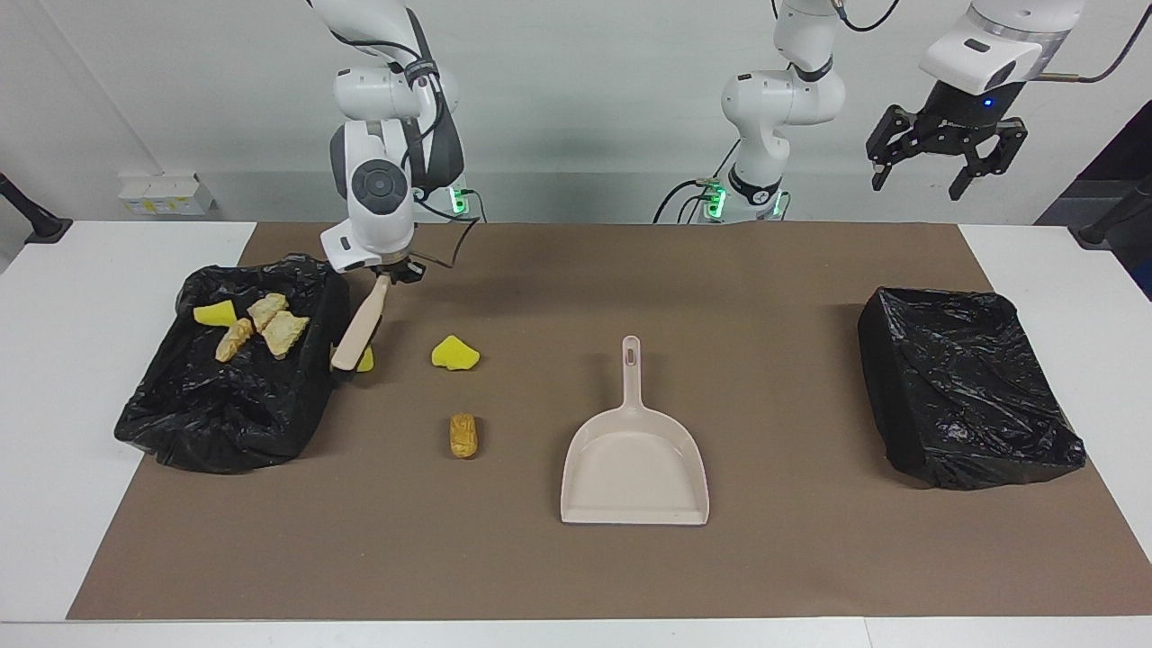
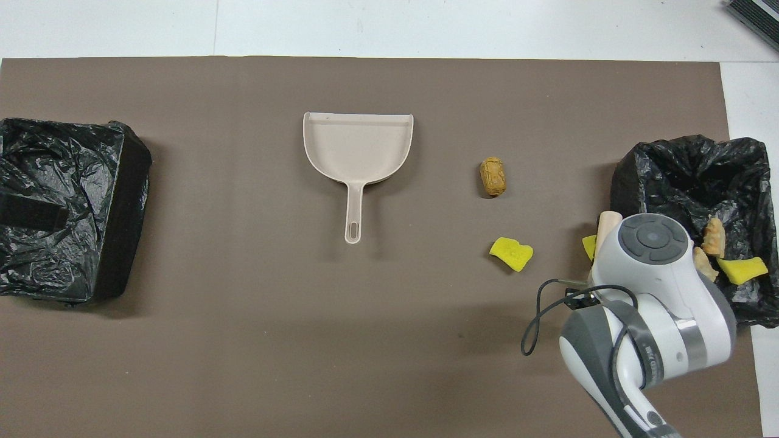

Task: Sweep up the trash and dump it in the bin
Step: 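Move the brush toward the yellow sponge pieces with the right gripper, then reach the left gripper to the beige dustpan handle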

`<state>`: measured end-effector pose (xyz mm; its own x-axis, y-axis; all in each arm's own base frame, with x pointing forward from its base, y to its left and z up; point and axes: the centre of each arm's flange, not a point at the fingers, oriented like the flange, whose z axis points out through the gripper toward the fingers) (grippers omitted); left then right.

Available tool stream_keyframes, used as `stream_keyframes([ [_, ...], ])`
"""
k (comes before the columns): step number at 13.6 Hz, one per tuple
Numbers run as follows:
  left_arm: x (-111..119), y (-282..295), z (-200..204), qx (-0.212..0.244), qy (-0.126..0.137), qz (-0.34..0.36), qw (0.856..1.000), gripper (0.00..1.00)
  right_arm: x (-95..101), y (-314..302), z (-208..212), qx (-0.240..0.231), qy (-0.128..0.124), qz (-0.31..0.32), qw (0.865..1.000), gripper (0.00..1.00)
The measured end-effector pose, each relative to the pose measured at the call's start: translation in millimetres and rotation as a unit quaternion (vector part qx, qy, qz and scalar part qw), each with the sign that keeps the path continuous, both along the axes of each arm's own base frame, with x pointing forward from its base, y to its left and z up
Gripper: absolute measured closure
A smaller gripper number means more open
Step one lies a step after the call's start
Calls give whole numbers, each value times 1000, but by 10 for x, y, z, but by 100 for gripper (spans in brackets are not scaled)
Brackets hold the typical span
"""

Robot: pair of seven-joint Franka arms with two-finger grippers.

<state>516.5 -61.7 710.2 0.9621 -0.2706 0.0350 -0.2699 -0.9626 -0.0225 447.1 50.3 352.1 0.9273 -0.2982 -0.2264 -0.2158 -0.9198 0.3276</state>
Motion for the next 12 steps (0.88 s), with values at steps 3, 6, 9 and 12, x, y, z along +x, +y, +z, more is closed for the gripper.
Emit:
stream_keyframes([
  [3, 0, 0, 0, 0, 0, 0, 1000, 0, 2, 115, -55, 26, -16, 3, 1000, 74],
  [6, 0, 0, 0, 0, 0, 0, 1000, 0, -41, 592, -17, 72, -18, 21, 997, 74],
  [9, 0, 0, 0, 0, 0, 0, 1000, 0, 41, 1020, 135, 115, -30, 30, 993, 74],
  [12, -40, -57, -17, 0, 12, -4, 1000, 0, 156, 1433, 309, 140, -37, 50, 988, 74],
])
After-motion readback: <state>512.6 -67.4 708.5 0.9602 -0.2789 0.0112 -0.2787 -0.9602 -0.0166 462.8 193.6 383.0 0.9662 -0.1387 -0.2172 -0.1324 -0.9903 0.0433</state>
